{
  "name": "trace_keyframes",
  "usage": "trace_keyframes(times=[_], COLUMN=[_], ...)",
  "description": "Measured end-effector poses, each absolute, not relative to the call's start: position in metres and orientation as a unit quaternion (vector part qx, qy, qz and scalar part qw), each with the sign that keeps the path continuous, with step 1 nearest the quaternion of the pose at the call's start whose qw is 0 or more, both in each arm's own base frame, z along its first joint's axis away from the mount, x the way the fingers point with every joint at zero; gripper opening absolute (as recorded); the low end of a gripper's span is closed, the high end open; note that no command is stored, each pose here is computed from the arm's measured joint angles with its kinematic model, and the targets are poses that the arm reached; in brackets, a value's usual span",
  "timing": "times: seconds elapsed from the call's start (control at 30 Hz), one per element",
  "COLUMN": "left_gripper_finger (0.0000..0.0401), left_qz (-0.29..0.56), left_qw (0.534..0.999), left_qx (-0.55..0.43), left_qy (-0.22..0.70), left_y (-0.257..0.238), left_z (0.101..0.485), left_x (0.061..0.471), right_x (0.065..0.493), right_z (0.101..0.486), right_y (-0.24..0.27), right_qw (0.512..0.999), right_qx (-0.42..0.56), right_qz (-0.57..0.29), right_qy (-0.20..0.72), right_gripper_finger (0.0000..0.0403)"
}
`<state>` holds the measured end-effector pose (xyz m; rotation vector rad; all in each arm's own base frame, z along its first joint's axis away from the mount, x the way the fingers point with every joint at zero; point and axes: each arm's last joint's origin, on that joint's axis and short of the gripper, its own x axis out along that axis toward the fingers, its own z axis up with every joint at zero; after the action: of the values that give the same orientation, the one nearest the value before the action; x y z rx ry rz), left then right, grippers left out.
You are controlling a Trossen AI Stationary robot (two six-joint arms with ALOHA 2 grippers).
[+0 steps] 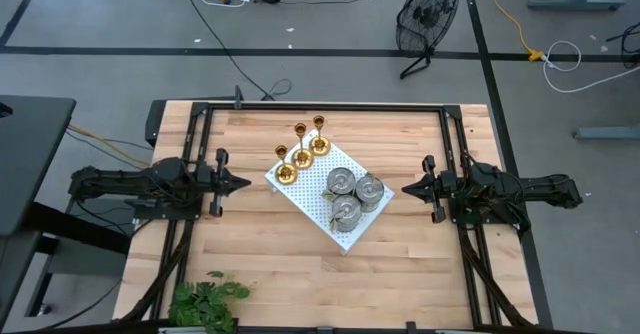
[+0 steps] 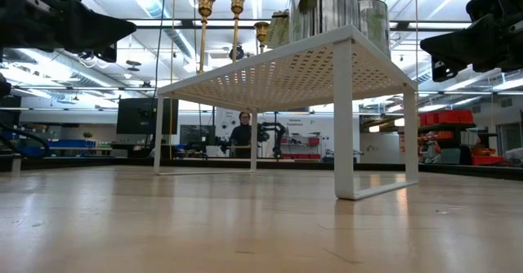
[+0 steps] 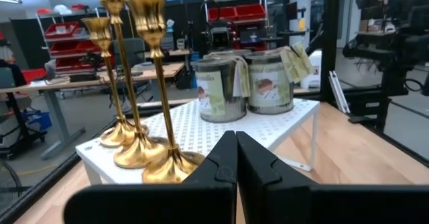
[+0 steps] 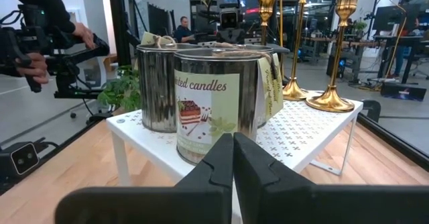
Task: Pick & Place candle stick holders
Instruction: Return to Home Position
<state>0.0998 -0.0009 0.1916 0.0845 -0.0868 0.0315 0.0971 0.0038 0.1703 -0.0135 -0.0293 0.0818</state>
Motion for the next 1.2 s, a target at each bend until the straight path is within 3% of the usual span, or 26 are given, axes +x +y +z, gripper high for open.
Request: trace_keyframes(times=[1.2], left_gripper_finger=[0.0], left_qz=[-0.029], left_qw=[0.999], left_qx=[0.005], left_qy=[-0.021], left_y=[-0.003], left_z=[0.17], left_x=[0.097], right_x=[0.097], right_z=[0.17], right_y=[0.004], right_qw=[0.999], right_qx=[-0.007], right_qz=[0.041], right_qy=[-0.015], right_gripper_finger=[0.0016])
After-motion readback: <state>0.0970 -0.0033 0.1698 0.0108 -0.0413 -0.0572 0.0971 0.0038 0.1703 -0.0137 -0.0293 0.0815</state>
